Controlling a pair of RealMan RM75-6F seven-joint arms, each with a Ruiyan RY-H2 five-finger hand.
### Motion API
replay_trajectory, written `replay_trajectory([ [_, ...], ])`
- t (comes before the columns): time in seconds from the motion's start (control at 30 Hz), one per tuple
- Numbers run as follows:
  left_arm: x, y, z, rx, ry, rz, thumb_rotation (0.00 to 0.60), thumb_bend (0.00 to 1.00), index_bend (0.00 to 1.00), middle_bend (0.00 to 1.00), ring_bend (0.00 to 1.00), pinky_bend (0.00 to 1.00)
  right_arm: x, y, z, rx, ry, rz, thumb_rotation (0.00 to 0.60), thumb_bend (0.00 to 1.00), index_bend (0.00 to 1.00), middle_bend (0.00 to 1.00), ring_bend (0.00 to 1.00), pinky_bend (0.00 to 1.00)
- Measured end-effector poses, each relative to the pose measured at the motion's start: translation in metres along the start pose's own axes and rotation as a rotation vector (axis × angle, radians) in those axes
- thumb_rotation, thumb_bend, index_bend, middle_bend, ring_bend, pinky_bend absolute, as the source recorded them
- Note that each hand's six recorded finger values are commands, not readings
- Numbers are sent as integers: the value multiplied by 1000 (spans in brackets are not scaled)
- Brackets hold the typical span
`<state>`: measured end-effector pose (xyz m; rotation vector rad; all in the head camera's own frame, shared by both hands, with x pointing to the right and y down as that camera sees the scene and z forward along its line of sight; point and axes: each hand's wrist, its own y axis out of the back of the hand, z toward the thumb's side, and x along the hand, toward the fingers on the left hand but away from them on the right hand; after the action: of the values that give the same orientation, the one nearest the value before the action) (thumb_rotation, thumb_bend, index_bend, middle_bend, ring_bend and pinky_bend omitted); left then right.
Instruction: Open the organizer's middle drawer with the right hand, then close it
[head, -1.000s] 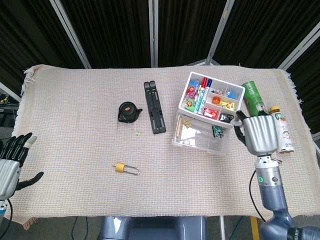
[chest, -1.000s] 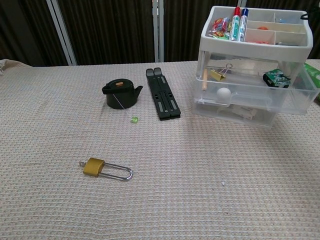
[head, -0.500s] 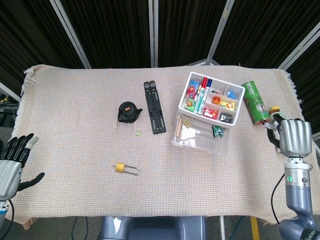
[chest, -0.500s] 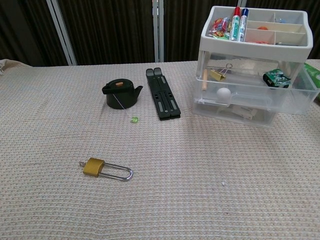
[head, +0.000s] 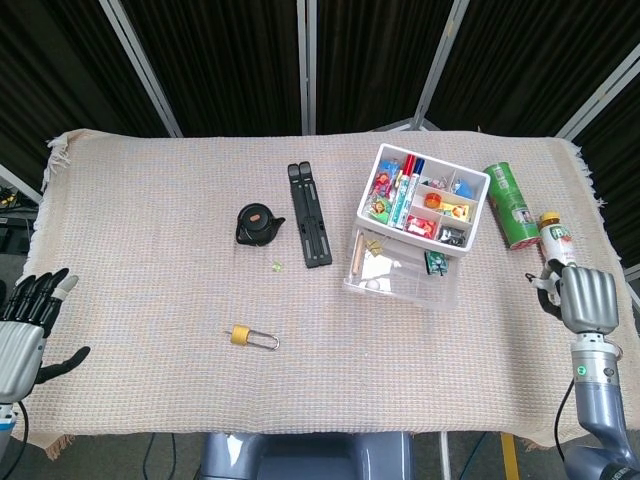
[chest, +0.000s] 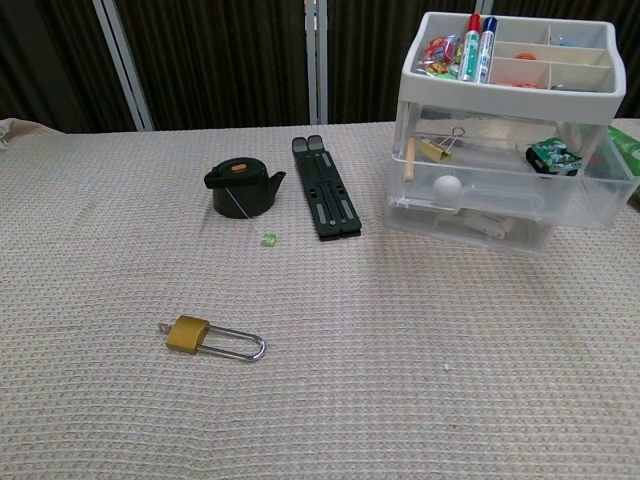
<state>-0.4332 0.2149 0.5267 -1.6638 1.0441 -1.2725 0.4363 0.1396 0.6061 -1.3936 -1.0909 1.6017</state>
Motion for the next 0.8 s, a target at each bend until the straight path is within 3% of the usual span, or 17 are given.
replay_trajectory([
  [0.23,0,1,1,0,-2,3,600,201,0,0,0,0,15,-25,7,-22,34,60,600,211,506,1000,1000,672],
  [0.53,-1,3,-1,-2,2,9,600,201,0,0,0,0,18,-30,11,-43,54,52,600,197,400,1000,1000,658],
  [0.6,-1,3,-1,-2,2,9,600,201,0,0,0,0,19,-30,11,-42,56,48,600,184,382,992,984,610],
  [0.7,-1,3,-1,0,4,8,600,201,0,0,0,0,20,-27,12,-38,63,28,600,160,323,848,846,422],
  [0.8,-2,3,-3,4,10,9,600,201,0,0,0,0,22,-19,14,-36,80,-16,600,153,228,547,570,277],
])
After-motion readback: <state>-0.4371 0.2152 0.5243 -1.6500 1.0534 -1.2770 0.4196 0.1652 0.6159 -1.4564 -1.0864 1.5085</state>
